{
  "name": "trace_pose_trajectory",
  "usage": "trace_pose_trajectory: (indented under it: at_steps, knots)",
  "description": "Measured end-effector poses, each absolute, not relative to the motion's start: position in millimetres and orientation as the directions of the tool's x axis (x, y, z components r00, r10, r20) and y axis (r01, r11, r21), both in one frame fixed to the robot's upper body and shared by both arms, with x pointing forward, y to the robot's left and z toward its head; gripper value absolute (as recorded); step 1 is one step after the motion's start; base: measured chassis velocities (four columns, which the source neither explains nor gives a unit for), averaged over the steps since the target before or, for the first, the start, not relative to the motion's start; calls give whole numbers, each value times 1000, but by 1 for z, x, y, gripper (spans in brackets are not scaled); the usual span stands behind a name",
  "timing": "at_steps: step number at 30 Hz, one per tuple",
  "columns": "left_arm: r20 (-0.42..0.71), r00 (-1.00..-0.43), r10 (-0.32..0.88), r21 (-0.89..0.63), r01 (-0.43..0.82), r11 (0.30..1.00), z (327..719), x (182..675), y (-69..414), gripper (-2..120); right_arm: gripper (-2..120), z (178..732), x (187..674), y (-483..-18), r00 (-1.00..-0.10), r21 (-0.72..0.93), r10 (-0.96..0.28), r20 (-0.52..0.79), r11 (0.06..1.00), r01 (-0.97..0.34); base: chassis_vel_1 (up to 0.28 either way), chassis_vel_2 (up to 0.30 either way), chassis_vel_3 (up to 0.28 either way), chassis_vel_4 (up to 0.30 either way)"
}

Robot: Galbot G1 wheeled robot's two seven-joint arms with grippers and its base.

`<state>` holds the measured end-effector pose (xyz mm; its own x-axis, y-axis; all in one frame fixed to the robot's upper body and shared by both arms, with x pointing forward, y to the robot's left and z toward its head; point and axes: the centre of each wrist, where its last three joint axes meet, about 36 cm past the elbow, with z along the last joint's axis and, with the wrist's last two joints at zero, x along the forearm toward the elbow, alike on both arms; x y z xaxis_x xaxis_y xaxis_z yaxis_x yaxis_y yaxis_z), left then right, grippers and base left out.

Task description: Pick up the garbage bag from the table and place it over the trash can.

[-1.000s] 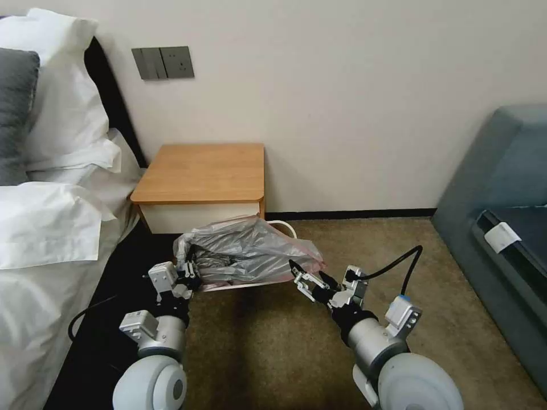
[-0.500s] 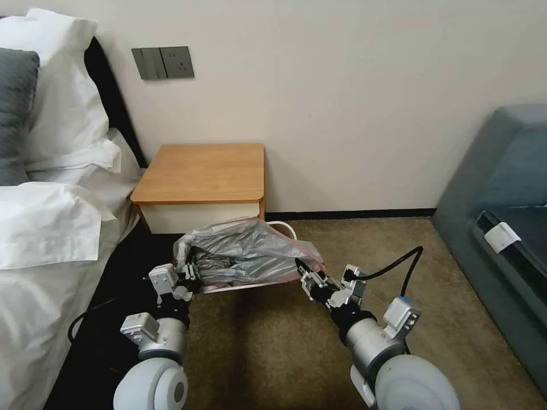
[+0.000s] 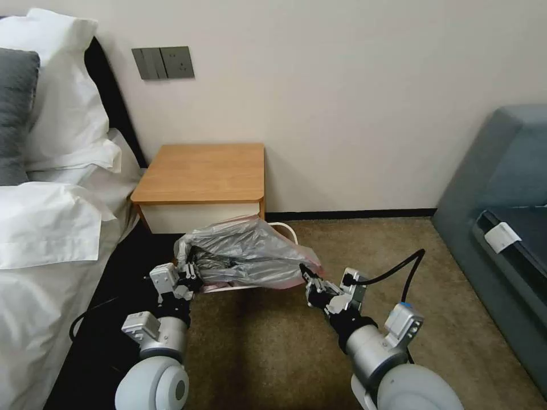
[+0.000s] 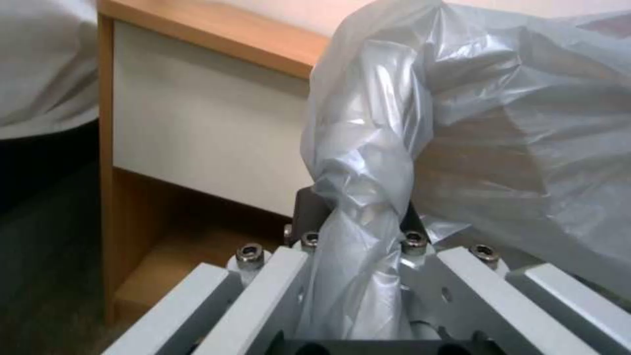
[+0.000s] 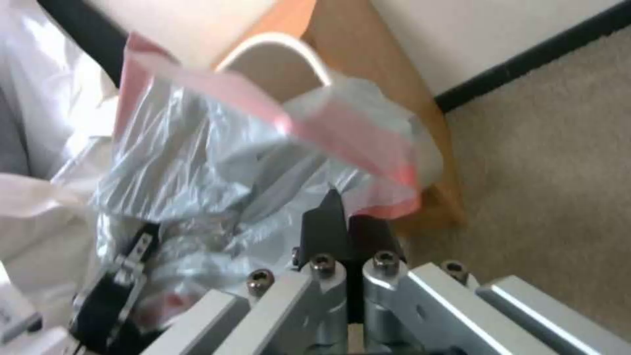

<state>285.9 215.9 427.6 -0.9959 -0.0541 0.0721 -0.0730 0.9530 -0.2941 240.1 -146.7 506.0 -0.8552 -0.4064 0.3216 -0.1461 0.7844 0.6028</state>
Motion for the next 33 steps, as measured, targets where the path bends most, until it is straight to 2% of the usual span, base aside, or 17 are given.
trace_pose_trajectory:
  at_steps: [16, 24, 33]
  knots:
    - [85, -995, -48, -416, -79, 906, 445, 291, 219, 4, 0, 496, 233, -157, -846, 522, -349, 404, 847, -100, 0, 0, 0, 0]
    - [129, -992, 8, -481, -55, 875, 451, 277, 218, 4, 0, 483, 254, -162, -878, 469, -297, 375, 878, -97, 0, 0, 0, 0]
    - [203, -977, 73, -450, -27, 892, 440, 258, 223, 4, 0, 465, 272, -176, -920, 333, -215, 327, 937, -101, 0, 0, 0, 0]
